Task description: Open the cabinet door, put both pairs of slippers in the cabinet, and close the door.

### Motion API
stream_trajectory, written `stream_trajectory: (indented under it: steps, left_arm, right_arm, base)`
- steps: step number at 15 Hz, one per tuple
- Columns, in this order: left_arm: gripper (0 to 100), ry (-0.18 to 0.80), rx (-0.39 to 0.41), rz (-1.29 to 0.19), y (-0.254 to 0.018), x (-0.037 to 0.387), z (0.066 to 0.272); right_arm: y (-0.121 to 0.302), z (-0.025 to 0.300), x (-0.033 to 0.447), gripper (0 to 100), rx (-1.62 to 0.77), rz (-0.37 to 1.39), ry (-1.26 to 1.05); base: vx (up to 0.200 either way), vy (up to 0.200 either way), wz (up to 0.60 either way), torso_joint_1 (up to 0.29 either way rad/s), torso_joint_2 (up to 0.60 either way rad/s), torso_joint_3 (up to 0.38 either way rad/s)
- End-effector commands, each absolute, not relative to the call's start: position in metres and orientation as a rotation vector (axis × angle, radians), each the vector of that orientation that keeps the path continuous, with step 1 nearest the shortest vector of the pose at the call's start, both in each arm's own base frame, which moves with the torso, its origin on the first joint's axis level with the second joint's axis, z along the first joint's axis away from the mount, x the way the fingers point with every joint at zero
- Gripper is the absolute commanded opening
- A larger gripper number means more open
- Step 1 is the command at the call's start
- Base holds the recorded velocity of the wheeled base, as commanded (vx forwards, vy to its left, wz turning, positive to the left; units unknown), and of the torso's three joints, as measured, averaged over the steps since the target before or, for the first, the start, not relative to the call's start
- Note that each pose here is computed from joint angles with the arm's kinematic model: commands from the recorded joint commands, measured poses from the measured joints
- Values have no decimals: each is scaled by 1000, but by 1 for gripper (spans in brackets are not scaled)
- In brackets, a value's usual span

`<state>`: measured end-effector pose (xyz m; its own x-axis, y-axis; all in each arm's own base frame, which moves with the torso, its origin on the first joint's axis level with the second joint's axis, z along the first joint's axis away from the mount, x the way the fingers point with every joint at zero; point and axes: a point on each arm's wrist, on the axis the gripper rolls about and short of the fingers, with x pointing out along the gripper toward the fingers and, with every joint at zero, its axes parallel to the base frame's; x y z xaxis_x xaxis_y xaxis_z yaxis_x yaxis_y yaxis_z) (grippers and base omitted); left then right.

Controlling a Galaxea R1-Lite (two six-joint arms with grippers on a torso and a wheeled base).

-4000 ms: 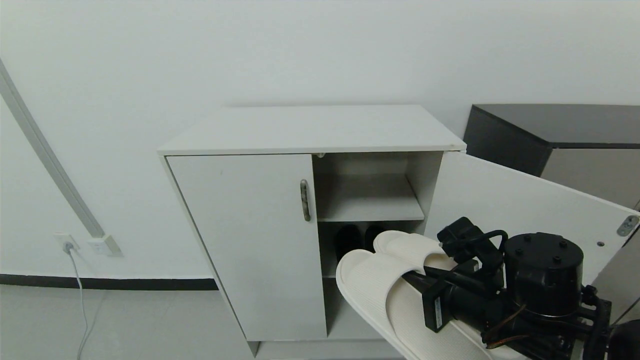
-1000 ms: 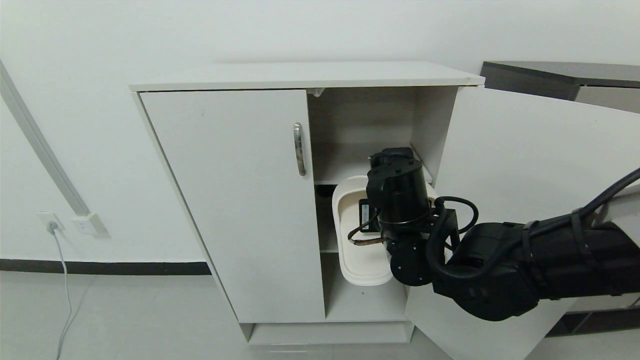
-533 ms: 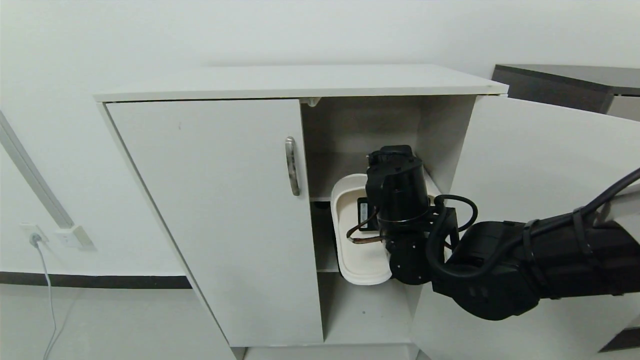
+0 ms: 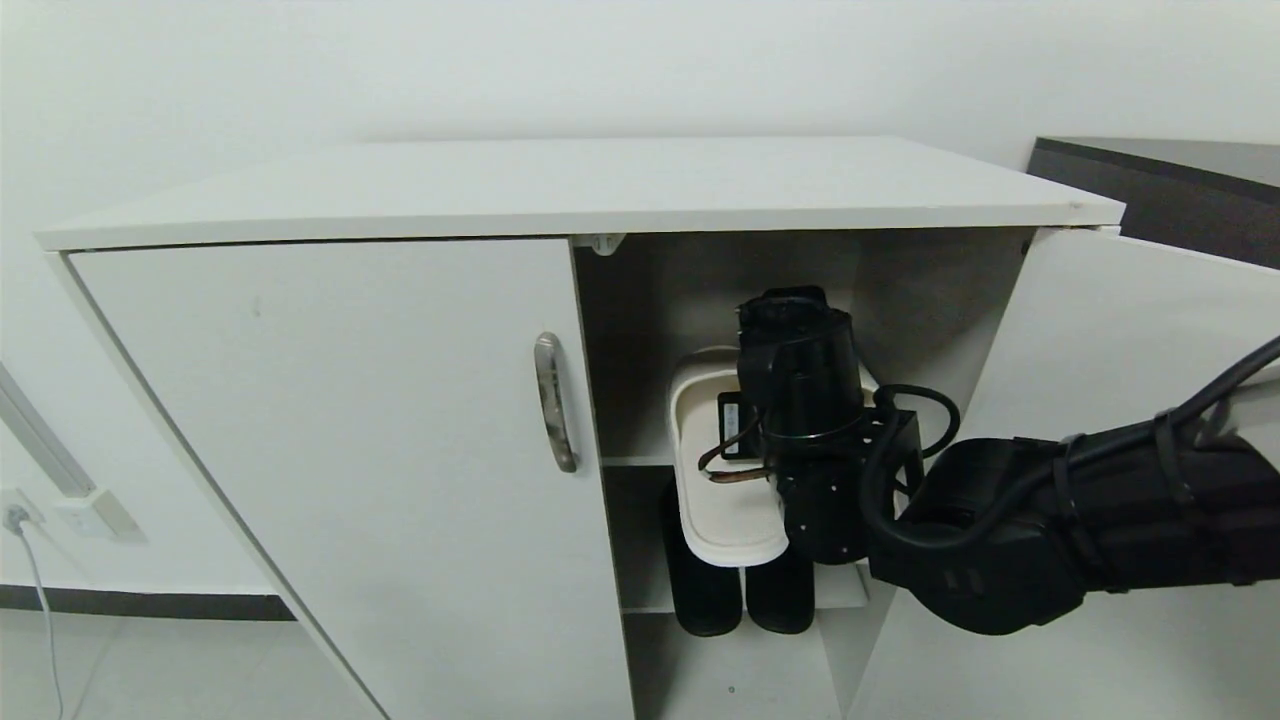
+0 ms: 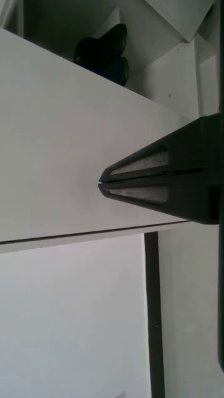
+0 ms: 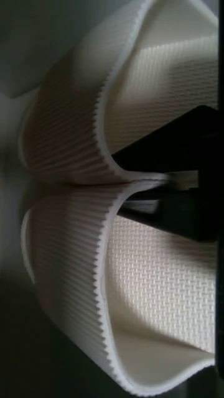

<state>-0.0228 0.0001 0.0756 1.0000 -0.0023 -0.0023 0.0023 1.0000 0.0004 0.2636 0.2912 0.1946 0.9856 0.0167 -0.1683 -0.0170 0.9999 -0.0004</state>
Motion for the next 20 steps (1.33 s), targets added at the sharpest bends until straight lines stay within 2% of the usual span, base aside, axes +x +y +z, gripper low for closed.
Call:
stream_trajectory:
  steps: [1,3,14,20]
  left_arm:
    - [0,2,0,-3,0,-23,76]
    - [0,2,0,-2,0,-23,76]
    - [0,2,0,-2,0,-23,76]
    - [0,2,-2,0,0,-23,76]
  right_arm:
    - [292,194,264,0,-4,37,174]
    - [294,196,265,0,3,73,178]
    - [306,197,335,0,59,6,145]
    - [306,189,344,0,54,-13,151]
  base:
    - [0,0,0,0,0,0]
    - [0,0,0,0,0,0]
    - [0,0,0,0,0,0]
    - [0,0,0,0,0,0]
